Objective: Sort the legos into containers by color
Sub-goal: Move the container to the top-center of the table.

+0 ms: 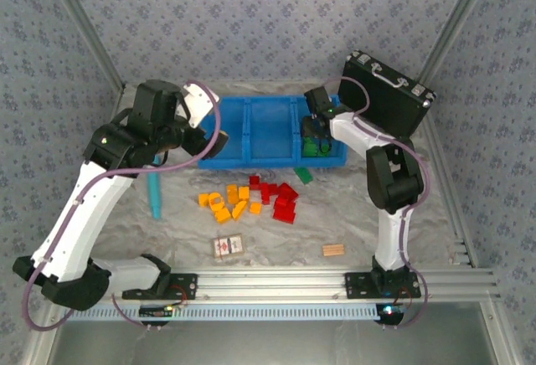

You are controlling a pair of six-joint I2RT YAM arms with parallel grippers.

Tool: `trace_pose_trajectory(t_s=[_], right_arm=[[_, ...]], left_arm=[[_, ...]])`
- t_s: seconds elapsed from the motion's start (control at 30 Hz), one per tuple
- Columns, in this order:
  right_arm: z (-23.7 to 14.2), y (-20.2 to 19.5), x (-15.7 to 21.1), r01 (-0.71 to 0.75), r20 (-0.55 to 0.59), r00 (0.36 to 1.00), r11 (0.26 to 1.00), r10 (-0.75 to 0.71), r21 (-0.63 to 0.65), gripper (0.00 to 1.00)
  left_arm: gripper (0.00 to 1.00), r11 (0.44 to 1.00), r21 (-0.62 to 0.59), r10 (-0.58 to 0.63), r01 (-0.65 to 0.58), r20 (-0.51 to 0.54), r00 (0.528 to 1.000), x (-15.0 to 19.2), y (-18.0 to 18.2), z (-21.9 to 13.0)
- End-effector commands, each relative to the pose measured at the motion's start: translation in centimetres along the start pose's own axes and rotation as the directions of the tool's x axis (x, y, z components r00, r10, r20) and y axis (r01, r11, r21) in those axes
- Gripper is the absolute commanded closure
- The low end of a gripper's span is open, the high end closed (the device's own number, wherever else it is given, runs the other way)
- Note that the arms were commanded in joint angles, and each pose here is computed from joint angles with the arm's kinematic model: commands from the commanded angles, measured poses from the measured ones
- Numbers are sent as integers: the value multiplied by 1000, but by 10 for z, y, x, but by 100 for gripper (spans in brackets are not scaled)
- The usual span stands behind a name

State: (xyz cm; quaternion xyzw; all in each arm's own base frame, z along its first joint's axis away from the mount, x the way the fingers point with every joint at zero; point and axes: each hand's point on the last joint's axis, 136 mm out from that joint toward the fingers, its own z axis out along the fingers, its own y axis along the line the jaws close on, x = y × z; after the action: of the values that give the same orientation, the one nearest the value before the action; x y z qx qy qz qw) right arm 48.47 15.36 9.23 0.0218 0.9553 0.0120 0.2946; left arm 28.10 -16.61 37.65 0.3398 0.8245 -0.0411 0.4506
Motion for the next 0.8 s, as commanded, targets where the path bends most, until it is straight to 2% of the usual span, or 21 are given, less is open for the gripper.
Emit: trace_pose_trajectory(t_s=[0.0, 0.17, 0.3, 0.47, 0.63, 0.77], right_arm=[[-39, 6, -27, 11, 82, 997, 999, -8, -38, 35], [-92, 10, -34, 36, 159, 987, 999, -30, -38, 35], [-122, 25, -21, 72, 173, 984, 992, -53, -105, 43], [-130, 43, 32, 164, 84, 984, 981, -156, -99, 52], [-124, 40, 92, 280, 2, 960, 954, -281, -106, 51], [-111, 26, 127, 296, -80, 949, 949, -305, -105, 49]], left_arm=[[0, 1000, -8, 17, -17, 29, 999, -10, 2, -3], [0, 1000, -5, 17, -17, 29, 999, -12, 1, 0], [0, 1000, 2, 13, -13, 36, 999, -13, 0, 0], [0, 1000, 12, 10, -11, 47, 999, -12, -2, -4], [0, 1000, 14, 9, -10, 59, 998, -11, -3, -8], [0, 1000, 12, 9, -10, 63, 998, -11, -2, -11]])
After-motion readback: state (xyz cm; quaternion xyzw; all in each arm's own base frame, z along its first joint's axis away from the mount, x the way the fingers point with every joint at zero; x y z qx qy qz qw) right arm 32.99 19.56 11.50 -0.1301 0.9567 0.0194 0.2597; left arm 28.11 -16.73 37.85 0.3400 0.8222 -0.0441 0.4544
